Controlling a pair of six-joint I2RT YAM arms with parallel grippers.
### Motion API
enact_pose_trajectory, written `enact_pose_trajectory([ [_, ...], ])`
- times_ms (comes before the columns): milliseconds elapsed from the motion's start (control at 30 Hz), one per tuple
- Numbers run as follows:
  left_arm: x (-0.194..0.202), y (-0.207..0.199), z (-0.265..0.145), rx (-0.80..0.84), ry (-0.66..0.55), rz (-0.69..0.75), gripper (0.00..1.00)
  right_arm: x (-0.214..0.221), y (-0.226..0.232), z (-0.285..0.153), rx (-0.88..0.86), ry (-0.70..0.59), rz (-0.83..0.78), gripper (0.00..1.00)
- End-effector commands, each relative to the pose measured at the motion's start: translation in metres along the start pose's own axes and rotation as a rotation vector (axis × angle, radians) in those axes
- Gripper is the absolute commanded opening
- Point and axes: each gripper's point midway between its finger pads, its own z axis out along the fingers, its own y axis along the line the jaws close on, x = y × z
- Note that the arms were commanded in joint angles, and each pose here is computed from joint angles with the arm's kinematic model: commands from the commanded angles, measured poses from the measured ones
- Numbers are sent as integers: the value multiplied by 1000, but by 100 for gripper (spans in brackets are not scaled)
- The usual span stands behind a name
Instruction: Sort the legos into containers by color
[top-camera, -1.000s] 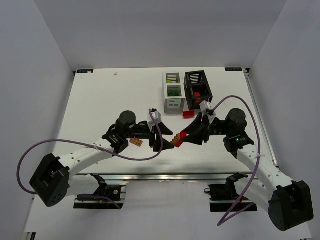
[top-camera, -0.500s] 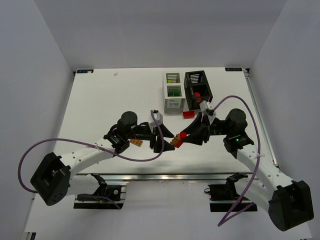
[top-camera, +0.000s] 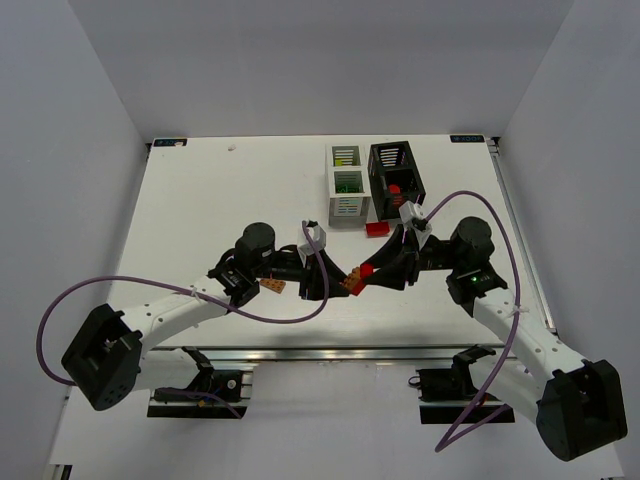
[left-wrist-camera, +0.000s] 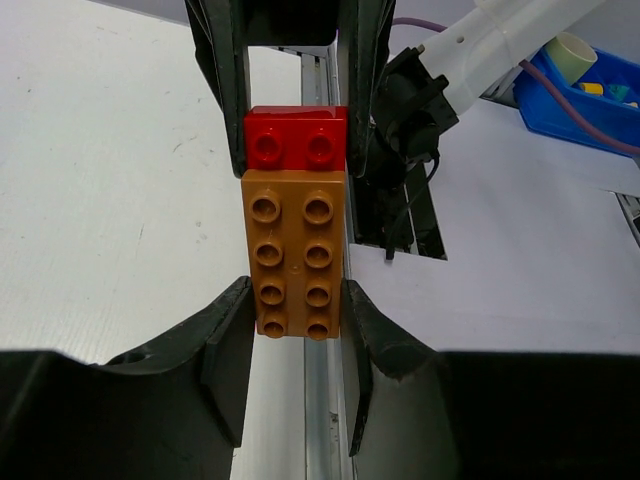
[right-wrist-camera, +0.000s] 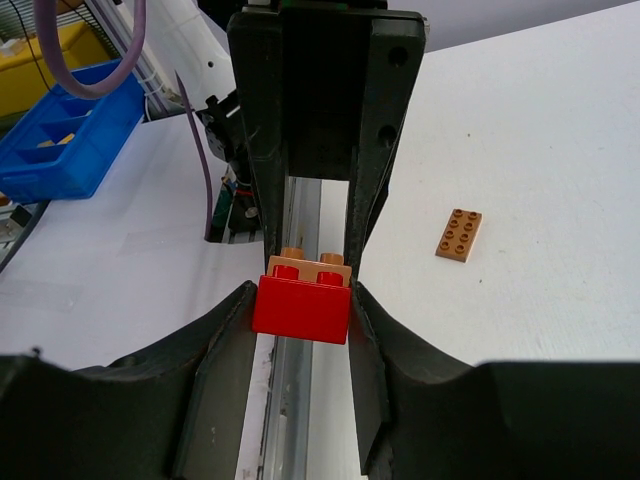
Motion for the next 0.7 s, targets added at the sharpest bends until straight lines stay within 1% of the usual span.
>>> enact_pose_trajectory([
  [0, -13, -3, -2, 6, -15, 50, 11, -12, 5, 1, -25, -7, -70, 0],
  [67, -17, 1, -5, -21, -29, 58, 3, -13, 5, 1, -20, -7, -79, 0],
  [133, -27, 9, -14, -65, -60, 58, 0, -13, 4, 0, -15, -6, -86, 0],
  [233, -43, 18, -27, -104, -120, 61, 0, -13, 1, -1, -4, -3, -85, 0],
  [300, -55, 21, -36, -127, -162, 87, 0, -13, -1, -2, 5, -3, -87, 0],
  [667, -65, 25, -46, -159, -200, 102, 0, -14, -11, -5, 45, -1, -98, 0],
])
